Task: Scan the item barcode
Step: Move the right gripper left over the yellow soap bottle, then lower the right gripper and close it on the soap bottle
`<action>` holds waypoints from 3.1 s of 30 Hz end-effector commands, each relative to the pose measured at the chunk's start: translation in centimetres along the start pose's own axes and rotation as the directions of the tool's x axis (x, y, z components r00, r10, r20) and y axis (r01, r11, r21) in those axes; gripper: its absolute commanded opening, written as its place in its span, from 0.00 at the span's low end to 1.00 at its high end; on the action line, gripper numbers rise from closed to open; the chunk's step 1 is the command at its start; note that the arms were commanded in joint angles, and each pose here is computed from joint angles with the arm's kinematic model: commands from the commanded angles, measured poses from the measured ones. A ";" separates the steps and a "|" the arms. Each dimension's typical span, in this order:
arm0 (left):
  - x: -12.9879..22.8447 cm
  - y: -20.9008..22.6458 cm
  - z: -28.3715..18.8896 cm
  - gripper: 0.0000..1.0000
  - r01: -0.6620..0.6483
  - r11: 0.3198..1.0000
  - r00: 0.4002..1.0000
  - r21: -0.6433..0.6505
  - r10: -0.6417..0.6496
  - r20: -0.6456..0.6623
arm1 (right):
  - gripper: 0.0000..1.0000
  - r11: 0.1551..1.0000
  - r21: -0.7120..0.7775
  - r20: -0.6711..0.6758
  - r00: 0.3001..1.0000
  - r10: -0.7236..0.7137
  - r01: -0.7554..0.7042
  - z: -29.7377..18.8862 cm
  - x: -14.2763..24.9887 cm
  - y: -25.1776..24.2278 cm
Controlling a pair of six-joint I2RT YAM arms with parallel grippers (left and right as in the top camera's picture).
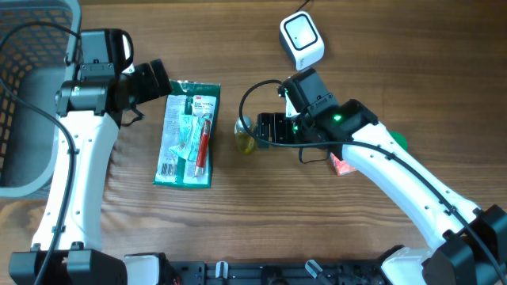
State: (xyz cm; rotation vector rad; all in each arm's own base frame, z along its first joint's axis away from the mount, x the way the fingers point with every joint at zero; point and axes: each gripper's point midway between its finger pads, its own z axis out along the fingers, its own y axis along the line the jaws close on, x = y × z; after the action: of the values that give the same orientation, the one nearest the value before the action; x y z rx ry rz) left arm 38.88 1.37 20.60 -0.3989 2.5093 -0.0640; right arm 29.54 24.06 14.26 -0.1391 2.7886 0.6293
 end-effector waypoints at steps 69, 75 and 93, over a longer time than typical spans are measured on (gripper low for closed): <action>-0.7 -0.1 -0.6 1.00 0.012 1.000 1.000 0.009 -0.012 0.022 | 1.00 0.953 0.203 0.142 0.956 -0.256 0.225 -1.8 -3.6 5.9; -0.7 -0.1 -0.6 1.00 0.012 1.000 1.000 0.009 -0.013 0.022 | 1.00 0.958 0.226 0.109 0.972 -0.206 0.177 0.9 -3.3 5.3; -0.7 -0.1 -0.6 1.00 0.012 1.000 1.000 0.009 -0.013 0.022 | 1.00 0.957 0.280 0.057 0.997 0.059 -0.072 6.7 -1.8 3.2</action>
State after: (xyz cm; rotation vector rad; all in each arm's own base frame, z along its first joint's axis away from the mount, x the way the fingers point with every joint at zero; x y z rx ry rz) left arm 38.87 1.37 20.60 -0.3990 2.5097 -0.0639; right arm 32.39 30.02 12.41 -0.0194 2.7778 0.2863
